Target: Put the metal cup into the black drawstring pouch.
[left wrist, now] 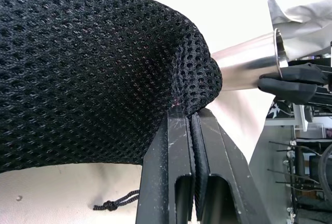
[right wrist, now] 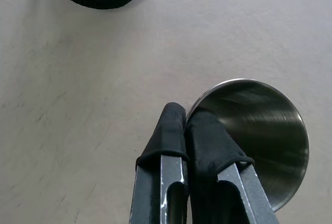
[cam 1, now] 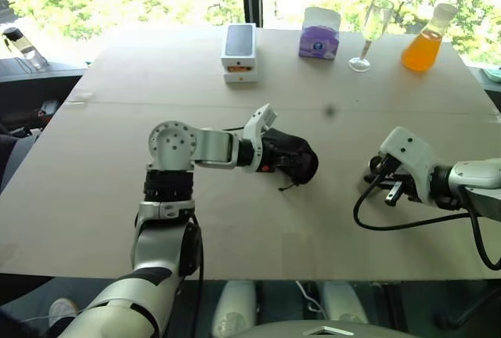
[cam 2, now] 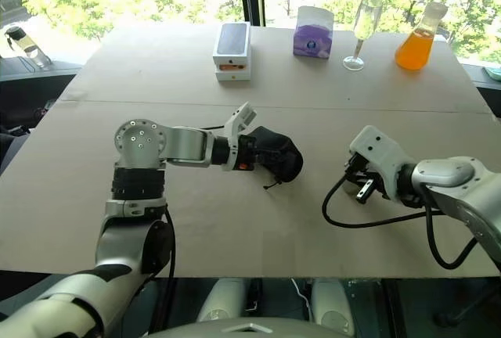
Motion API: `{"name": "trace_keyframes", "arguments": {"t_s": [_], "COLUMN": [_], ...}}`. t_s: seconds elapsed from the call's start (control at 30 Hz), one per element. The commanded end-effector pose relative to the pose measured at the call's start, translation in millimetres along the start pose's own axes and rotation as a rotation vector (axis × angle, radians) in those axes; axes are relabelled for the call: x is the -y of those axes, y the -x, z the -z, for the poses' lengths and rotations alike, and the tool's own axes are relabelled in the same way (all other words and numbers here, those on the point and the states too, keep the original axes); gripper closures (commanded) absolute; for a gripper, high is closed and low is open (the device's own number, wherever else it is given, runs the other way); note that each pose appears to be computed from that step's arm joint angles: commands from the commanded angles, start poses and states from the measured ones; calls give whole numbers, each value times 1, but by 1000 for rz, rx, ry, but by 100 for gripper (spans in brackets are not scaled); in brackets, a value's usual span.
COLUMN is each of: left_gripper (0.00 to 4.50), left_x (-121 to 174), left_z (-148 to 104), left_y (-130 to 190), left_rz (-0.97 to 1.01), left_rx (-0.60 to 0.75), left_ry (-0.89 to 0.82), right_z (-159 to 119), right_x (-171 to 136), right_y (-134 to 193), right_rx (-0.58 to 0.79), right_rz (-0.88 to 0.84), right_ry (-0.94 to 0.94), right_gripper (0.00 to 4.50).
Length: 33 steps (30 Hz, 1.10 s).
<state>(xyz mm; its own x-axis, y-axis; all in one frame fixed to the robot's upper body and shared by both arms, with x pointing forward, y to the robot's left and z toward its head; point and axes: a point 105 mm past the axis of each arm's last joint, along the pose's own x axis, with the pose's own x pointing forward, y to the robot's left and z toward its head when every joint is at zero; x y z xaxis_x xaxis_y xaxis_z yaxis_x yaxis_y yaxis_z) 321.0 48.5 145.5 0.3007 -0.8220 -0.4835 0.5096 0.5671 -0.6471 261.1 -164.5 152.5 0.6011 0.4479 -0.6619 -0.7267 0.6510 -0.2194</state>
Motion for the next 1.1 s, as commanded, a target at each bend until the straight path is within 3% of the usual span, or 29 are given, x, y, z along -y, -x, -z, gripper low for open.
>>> {"name": "trace_keyframes", "arguments": {"t_s": [0.03,0.17,0.33,0.93,1.1], "left_gripper": [450,450,450,450,450], "left_x": [9,11,13,24,24], "left_z": [-7,-10,-15,-7,-14], "left_y": [4,5,9,14,15], "left_rz": [40,52,66,131,121], "left_rx": [26,27,25,-57,-29], "left_ry": [-11,-9,-4,-19,-17], "right_z": [-32,-43,-51,-68,-74], "right_x": [-10,-25,-26,-17,-39], "right_y": [9,5,0,-42,-50], "right_rx": [278,497,651,814,830], "right_rz": [-130,-245,-265,-212,-407], "right_ry": [-198,-414,-614,-896,-988], "right_gripper": [443,443,443,443,443]}}
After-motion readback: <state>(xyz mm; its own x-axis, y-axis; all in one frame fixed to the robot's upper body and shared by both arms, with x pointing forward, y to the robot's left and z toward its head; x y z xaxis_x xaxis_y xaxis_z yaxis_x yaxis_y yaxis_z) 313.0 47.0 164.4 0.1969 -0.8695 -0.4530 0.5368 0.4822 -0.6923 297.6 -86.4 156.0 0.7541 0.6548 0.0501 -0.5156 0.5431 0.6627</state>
